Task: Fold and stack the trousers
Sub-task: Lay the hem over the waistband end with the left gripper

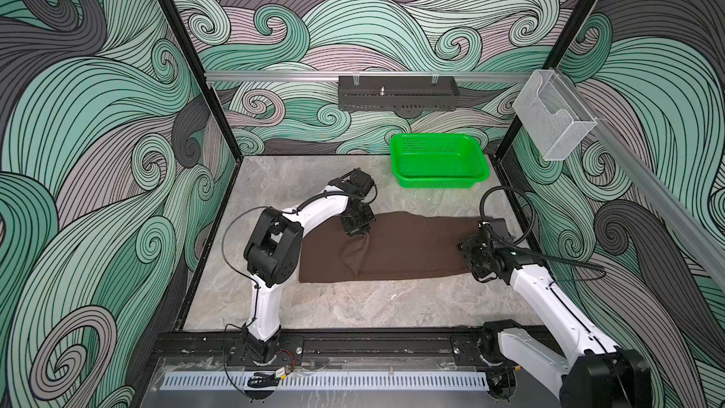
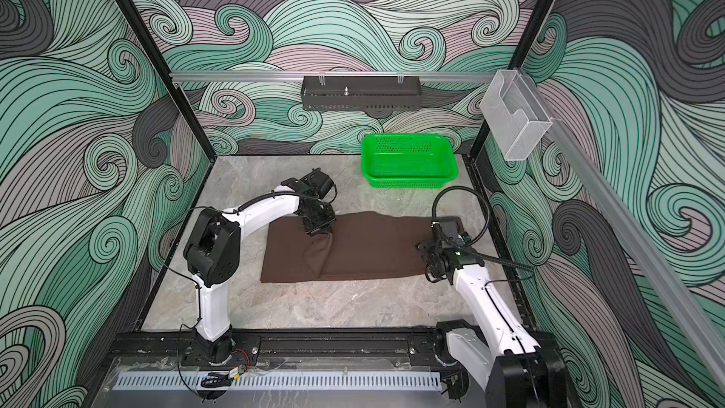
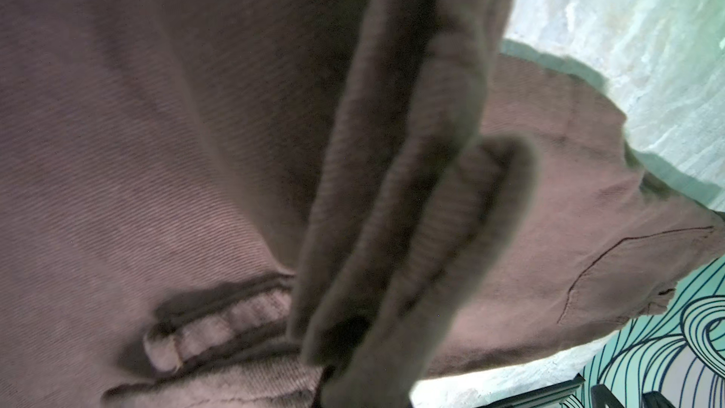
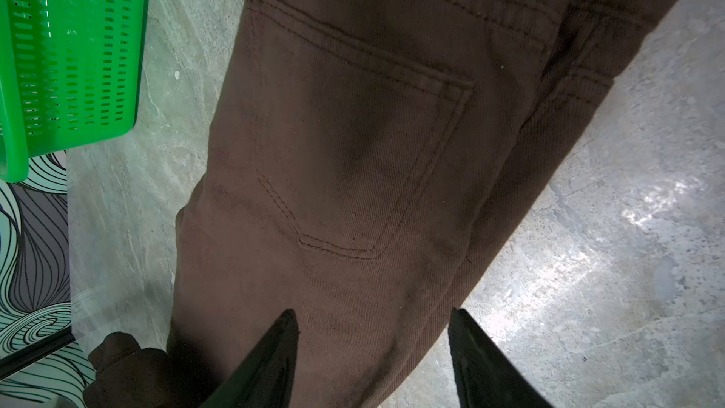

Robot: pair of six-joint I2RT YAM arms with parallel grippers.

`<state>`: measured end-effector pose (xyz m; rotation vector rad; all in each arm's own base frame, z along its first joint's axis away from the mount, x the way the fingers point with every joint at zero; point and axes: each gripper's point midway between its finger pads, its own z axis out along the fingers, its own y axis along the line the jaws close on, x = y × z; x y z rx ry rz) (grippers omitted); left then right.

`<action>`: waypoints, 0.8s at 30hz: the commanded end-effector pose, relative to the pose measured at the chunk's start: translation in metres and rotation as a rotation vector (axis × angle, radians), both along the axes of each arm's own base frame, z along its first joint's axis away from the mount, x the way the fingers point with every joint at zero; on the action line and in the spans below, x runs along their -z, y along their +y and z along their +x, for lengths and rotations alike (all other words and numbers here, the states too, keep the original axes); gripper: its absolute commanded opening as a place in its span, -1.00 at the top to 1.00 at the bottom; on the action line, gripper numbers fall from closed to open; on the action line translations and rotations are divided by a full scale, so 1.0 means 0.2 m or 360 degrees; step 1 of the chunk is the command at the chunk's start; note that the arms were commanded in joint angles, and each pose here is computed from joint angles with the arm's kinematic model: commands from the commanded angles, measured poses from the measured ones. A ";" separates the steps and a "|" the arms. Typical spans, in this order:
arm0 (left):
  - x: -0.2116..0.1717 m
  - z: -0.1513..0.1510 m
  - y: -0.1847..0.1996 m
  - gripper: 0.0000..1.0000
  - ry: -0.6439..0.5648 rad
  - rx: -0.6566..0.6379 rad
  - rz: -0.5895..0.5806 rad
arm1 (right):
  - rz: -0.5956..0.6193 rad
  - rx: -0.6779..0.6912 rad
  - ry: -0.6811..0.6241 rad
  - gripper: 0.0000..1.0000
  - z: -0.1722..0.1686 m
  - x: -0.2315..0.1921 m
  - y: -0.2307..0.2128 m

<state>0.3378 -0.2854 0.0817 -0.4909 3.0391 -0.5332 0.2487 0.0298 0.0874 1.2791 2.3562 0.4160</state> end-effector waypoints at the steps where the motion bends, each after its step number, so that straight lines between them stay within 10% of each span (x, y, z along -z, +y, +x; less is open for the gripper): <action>1: -0.09 0.01 -0.11 1.00 -0.0054 0.0028 -0.0038 | -0.0019 0.0010 0.0012 -0.24 -0.02 0.02 -0.02; 17: -0.07 0.00 -0.44 0.93 -0.0027 0.0149 -0.0122 | -0.0016 0.0017 0.0003 -0.24 -0.02 0.01 -0.02; 24: -0.07 0.00 -0.49 0.59 -0.0023 0.0190 -0.0179 | -0.0028 0.0015 -0.0007 -0.27 -0.02 -0.01 -0.04</action>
